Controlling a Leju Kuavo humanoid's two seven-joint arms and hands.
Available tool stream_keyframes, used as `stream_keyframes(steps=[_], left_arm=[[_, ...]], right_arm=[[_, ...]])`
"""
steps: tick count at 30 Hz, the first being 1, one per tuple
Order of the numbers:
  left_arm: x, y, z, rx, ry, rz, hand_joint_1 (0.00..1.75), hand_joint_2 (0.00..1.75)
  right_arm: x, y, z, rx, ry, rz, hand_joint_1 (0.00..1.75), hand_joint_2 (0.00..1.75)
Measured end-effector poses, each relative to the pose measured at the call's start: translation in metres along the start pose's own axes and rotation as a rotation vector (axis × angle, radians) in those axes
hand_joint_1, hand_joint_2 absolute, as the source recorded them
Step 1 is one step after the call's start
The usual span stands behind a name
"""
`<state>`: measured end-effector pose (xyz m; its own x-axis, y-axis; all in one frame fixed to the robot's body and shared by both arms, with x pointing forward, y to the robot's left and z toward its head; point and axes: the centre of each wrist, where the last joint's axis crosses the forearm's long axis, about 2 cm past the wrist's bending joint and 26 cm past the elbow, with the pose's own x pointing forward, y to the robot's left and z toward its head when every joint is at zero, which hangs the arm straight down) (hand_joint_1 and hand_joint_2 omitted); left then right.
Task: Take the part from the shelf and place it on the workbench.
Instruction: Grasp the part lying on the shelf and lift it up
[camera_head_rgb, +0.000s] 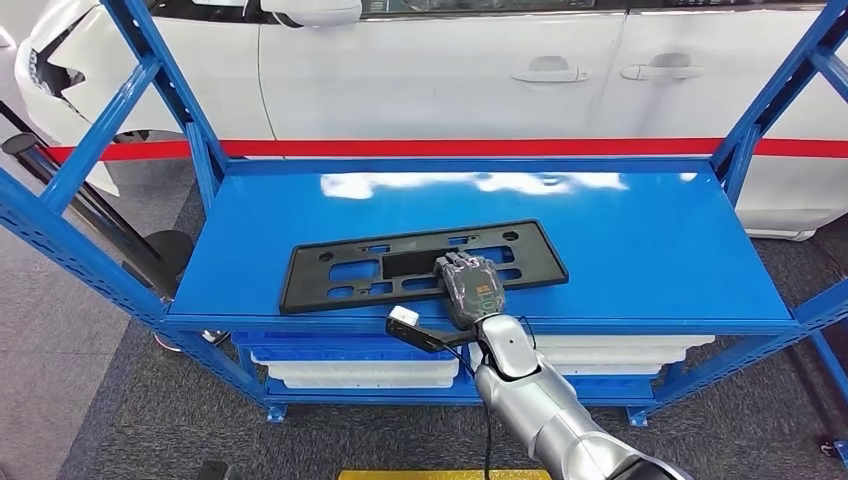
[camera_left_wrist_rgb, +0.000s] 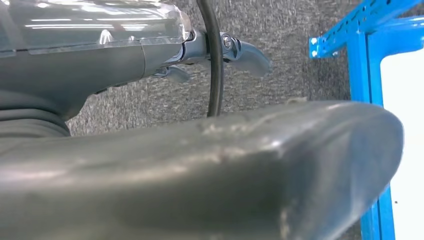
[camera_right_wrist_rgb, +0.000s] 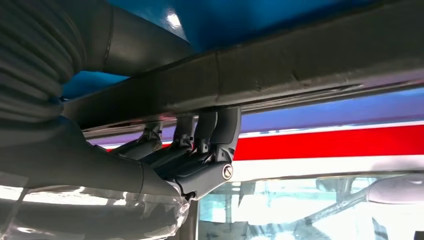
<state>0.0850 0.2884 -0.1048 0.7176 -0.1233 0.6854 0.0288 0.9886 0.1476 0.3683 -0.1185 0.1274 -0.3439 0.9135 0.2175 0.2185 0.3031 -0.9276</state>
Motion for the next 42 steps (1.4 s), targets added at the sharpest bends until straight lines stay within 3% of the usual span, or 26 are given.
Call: stream_keyframes(steps=[14,16,18,22,25,32,42], left_arm=[[0.001,-0.001,0.000,0.002,0.001,-0.002,0.00,0.00],[0.000,-0.001,0.000,0.008,-0.001,0.002,0.00,0.00],[-0.004,-0.001,0.002,0.017,-0.002,0.013,0.00,0.00],[-0.008,-0.002,0.005,0.035,-0.013,0.040,0.00,0.00],[-0.012,-0.002,0.008,0.051,-0.012,0.060,0.00,0.00],[-0.024,-0.002,0.017,0.098,0.007,0.104,0.00,0.00],[-0.028,-0.004,0.020,0.155,0.031,0.167,0.00,0.00]], right_arm=[[-0.005,0.003,0.006,0.011,0.016,-0.054,1.75,1.75],[-0.006,0.004,0.009,0.036,-0.003,-0.177,1.75,1.75],[-0.001,-0.004,0.008,0.019,-0.029,-0.420,1.75,1.75],[0.024,-0.050,-0.002,-0.126,-0.073,-1.000,1.75,1.75],[0.033,-0.075,0.009,-0.206,-0.126,-1.257,1.75,1.75],[0.027,-0.124,0.034,-0.358,-0.297,-1.464,1.75,1.75],[0.020,-0.124,0.075,-0.445,-0.300,-1.486,1.75,1.75]])
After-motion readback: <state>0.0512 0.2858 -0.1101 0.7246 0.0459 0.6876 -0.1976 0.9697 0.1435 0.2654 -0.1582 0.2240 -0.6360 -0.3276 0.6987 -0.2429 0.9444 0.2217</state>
